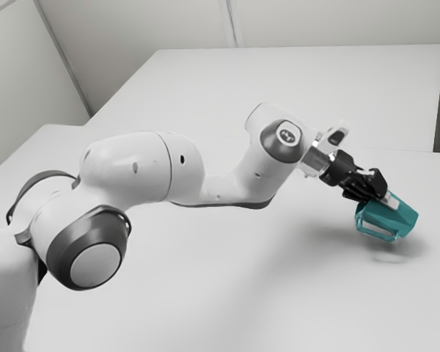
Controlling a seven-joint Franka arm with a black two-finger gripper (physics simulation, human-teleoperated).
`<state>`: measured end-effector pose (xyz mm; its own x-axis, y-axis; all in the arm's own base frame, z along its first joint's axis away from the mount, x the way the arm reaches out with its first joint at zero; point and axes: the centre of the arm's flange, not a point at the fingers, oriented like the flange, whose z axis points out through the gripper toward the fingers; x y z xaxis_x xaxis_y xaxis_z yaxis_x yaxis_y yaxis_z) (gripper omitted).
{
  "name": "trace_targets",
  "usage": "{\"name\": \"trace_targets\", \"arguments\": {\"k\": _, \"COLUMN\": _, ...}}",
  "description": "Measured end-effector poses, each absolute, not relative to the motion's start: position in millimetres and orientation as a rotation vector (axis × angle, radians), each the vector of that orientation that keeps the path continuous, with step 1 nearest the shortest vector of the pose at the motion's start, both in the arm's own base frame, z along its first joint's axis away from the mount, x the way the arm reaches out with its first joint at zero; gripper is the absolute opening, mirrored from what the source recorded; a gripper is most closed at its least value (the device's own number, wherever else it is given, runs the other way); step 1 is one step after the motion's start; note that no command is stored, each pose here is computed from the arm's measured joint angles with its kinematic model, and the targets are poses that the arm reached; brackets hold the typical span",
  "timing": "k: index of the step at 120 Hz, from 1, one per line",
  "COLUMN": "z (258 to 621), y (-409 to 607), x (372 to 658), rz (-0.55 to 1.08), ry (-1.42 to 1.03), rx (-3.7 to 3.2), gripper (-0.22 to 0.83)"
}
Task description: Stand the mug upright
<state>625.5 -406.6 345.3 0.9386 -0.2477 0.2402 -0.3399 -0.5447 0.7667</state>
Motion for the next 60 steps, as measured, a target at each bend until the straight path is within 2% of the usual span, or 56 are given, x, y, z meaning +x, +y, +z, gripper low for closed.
{"name": "trace_targets", "arguments": {"k": 24, "z": 369.9, "y": -361.5, "x": 622.4, "rz": 0.132, "ry": -0.46, "rx": 2.275, "gripper": -0.16}}
{"name": "trace_targets", "arguments": {"k": 60, "z": 409.6, "y": -309.4, "x": 596.4, "rz": 0.133, "ry": -0.559, "rx": 2.462, "gripper": -0.16}}
